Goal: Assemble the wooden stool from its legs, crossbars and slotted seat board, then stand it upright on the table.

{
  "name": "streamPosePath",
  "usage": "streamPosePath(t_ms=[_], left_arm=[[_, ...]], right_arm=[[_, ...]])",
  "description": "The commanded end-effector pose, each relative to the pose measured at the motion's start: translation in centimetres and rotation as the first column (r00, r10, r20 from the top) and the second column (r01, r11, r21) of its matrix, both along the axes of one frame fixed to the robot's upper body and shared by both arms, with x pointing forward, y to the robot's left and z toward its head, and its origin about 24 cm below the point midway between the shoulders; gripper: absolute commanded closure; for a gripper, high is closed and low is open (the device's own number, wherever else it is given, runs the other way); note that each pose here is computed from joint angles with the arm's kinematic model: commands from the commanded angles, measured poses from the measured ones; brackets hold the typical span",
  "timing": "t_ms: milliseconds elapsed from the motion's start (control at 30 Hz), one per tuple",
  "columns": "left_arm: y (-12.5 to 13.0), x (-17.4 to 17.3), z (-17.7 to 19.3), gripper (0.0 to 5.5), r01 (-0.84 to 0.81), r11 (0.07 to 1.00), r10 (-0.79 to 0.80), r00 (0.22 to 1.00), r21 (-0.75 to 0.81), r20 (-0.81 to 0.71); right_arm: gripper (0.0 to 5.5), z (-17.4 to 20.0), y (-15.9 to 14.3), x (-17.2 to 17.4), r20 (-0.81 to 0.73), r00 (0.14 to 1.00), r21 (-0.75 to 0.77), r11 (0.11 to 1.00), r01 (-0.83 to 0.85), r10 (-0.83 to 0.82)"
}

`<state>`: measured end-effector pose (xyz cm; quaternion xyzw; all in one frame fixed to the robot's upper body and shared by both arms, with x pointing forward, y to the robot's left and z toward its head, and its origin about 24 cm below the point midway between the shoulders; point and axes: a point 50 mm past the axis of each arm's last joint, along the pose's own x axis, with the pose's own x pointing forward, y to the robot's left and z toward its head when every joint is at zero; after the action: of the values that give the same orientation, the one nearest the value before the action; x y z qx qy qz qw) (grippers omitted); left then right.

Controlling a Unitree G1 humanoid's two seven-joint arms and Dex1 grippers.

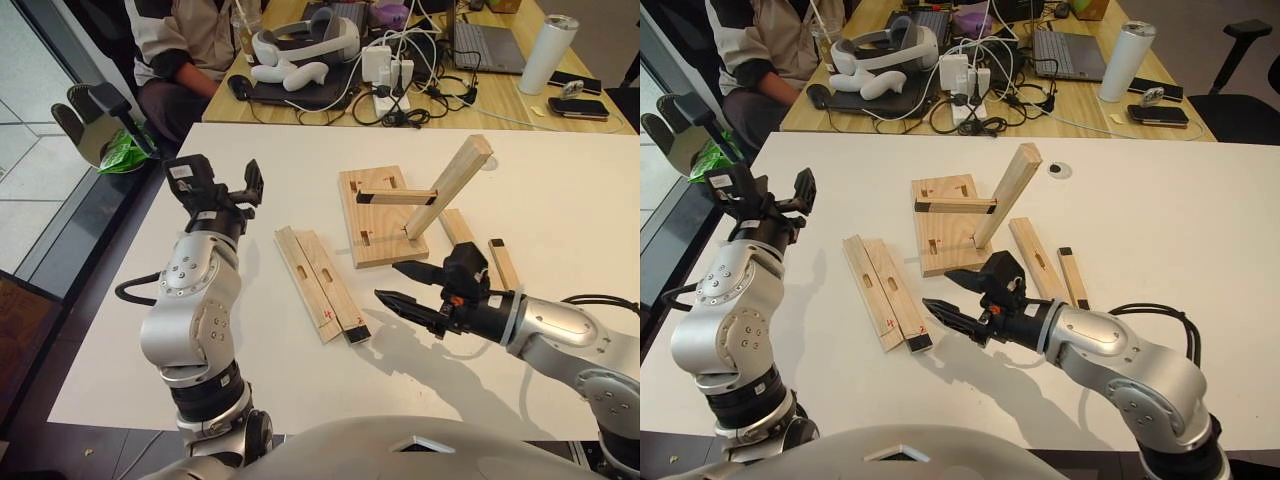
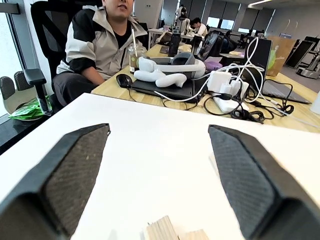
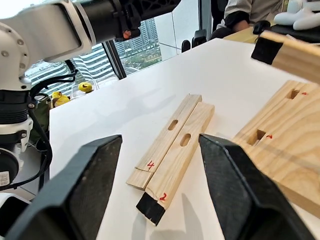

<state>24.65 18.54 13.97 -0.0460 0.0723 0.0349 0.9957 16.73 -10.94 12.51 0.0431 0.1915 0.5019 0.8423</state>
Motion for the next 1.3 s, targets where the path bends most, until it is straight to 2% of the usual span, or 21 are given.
streamPosePath(t_ms=[33,267,433,600,833,933,1200,1300], left_arm=[[0.1,-0.4,-1.0,1.82,0.100,0.993,-0.088,0.982,0.069,-0.165],[0.4,-0.9,-1.2,1.82,0.216,0.969,-0.172,0.940,0.124,-0.294],[-0.1,-0.7,-1.1,1.82,0.224,0.969,-0.185,0.939,0.106,-0.290],[-0.6,-0.5,-1.0,1.82,0.218,0.973,-0.189,0.945,0.081,-0.267],[-0.6,-0.7,-1.0,1.82,0.191,0.979,-0.168,0.952,0.069,-0.255],[-0.8,-0.7,-1.0,1.82,0.186,0.980,-0.165,0.955,0.064,-0.248],[-0.9,-0.7,-1.0,1.82,0.184,0.981,-0.164,0.957,0.062,-0.241],[-1.0,-0.8,-1.0,1.82,0.178,0.982,-0.160,0.958,0.057,-0.238]], right_arm=[[2.64,-1.1,0.5,0.8,-0.030,0.998,-0.108,0.993,-0.056,0.053],[2.64,-2.2,2.7,2.9,0.036,0.974,-0.279,0.938,-0.206,0.224],[2.64,-3.9,5.4,4.5,0.068,0.936,-0.346,0.888,-0.303,0.346],[2.64,-5.0,7.3,4.4,0.052,0.882,-0.371,0.829,-0.418,0.468],[2.64,-5.9,4.9,4.8,0.050,0.802,-0.549,0.687,-0.476,0.596],[2.64,-6.2,4.1,5.2,0.046,0.792,-0.582,0.661,-0.474,0.608],[2.64,-6.6,2.2,6.7,0.097,0.823,-0.673,0.646,-0.359,0.559],[2.64,-5.3,1.7,7.4,0.150,0.878,-0.609,0.742,-0.280,0.454]])
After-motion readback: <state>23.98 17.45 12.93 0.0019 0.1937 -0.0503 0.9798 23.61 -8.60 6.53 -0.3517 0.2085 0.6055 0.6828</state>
